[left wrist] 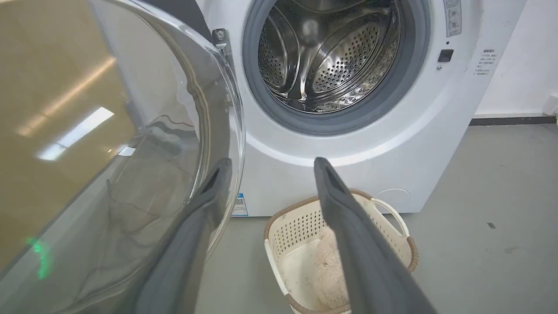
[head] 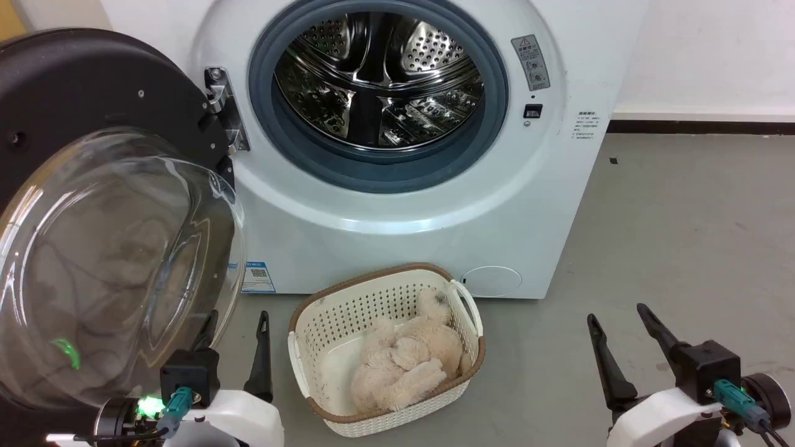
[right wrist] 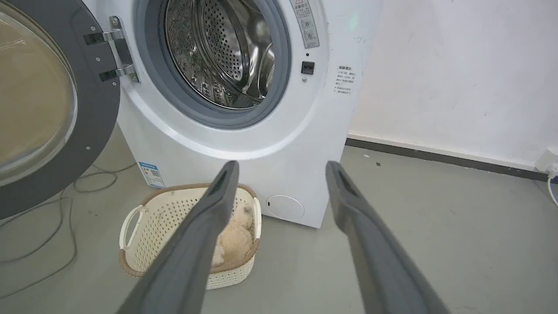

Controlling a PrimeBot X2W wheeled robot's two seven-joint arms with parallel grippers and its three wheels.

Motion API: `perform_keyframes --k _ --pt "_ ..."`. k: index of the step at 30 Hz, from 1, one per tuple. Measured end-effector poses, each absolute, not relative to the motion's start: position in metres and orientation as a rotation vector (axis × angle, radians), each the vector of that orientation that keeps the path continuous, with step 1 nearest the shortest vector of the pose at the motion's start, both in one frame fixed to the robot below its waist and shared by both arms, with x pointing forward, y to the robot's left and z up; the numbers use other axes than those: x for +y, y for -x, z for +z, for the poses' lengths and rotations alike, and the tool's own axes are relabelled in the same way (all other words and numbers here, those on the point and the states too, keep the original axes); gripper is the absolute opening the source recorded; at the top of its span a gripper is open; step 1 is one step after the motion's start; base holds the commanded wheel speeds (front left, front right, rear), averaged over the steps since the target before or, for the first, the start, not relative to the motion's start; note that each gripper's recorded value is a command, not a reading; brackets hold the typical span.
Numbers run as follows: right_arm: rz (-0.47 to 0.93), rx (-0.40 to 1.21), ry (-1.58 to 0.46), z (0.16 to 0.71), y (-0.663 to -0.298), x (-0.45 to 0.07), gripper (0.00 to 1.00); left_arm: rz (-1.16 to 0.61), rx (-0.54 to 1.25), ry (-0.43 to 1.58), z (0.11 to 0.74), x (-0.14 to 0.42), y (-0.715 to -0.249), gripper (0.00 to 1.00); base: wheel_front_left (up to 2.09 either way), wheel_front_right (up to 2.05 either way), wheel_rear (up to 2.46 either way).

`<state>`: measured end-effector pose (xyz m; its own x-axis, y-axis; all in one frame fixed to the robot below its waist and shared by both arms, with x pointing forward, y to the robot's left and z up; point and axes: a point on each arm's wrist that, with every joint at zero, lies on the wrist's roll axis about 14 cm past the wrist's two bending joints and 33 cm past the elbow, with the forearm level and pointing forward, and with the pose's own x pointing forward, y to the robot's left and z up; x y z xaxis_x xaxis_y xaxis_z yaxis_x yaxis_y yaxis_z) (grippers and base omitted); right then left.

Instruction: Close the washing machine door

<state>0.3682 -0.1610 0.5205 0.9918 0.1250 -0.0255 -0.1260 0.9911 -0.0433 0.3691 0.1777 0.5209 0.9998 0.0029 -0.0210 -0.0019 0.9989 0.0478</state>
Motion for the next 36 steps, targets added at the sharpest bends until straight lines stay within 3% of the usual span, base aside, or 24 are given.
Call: perform_keyframes --k 36 --pt "0.253 -0.036 -0.023 0.527 -0.379 -0.119 1.00 0.087 -0.041 -0.027 0.529 0.205 -0.351 1.00 0.00 0.00 0.00"
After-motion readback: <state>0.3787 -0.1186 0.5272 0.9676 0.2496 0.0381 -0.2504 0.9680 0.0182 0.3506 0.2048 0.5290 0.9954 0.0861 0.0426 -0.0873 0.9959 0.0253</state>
